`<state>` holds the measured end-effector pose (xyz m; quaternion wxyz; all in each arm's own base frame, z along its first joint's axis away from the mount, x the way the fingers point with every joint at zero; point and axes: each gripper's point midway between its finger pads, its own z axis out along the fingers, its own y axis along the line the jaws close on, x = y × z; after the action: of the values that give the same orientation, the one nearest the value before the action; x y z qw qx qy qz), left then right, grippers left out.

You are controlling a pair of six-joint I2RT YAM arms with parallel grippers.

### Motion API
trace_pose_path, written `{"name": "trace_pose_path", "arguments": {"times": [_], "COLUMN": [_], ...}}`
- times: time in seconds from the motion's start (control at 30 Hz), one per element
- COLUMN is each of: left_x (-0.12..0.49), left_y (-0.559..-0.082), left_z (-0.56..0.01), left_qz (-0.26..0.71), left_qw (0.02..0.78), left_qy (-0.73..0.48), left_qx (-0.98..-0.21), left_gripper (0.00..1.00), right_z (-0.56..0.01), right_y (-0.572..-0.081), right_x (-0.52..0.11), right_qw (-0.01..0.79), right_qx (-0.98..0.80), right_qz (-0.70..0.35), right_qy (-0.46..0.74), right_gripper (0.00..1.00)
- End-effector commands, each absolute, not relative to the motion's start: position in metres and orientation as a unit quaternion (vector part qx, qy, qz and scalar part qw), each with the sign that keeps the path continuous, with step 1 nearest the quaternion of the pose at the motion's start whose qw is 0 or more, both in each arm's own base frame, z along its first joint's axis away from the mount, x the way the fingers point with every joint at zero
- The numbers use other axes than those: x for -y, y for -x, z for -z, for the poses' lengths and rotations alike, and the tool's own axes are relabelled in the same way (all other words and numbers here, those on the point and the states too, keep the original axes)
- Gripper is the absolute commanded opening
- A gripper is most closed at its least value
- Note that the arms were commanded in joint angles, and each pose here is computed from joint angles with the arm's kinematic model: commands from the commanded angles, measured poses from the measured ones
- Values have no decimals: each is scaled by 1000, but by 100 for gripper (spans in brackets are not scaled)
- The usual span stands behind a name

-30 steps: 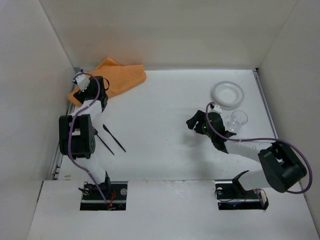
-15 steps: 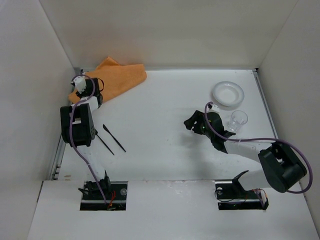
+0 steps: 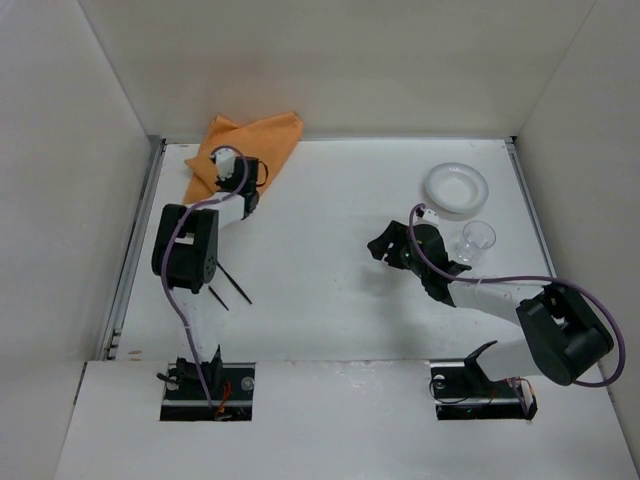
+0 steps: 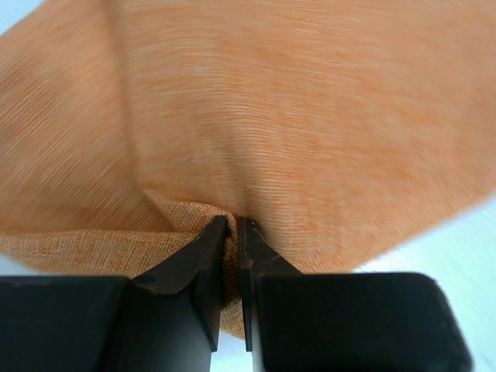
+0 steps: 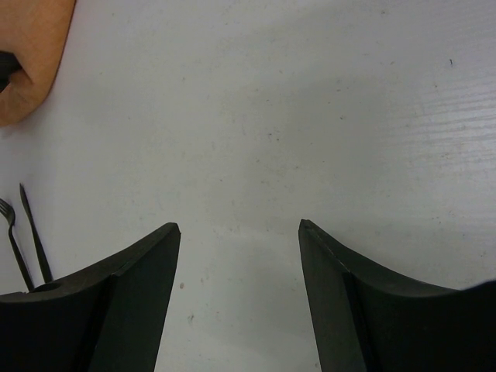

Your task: Set the dinner table for one person

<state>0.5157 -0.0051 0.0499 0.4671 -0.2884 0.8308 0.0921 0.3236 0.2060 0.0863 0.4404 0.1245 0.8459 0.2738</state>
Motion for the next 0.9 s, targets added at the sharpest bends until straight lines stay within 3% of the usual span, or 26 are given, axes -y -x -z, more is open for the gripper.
{"name": "trace_pose_path", "arguments": {"times": [0.0,0.3,0.43,0.5,0.57,0.67,0.8,0.87], "left_x": [126,285,323,338,338,295,240,221], "left_y": [-543,-504,-484,-475,-468,-459,-439,-432], "left_z": [-79,-87,-105,-118,-138,-151,-136,-121], "left_qz": [49,157,208,228,234,208,192,192], "left_qw": [502,489,483,482,496,522,522,513], "left_qy": [225,191,222,218,215,262,325,353], "left_qx": [-834,-837,-821,-817,-808,-785,-765,-758], "left_gripper": [8,8,16,26,41,55,61,62], "right_z": [-114,-125,-127,-128,-129,-133,-133,-133], "right_y": [-337,-340,-340,-340,-340,-339,-339,-340], "right_x": [-208,-180,-176,-175,-173,-172,-174,-175], "right_qw": [475,500,504,506,508,512,511,511], "right_qx": [-817,-800,-797,-796,-795,-792,-792,-793], "right_qz": [-298,-288,-286,-285,-284,-285,-287,-286], "right_qy": [-133,-163,-169,-170,-172,-173,-171,-168], "right_gripper": [68,68,68,68,69,69,67,55]}}
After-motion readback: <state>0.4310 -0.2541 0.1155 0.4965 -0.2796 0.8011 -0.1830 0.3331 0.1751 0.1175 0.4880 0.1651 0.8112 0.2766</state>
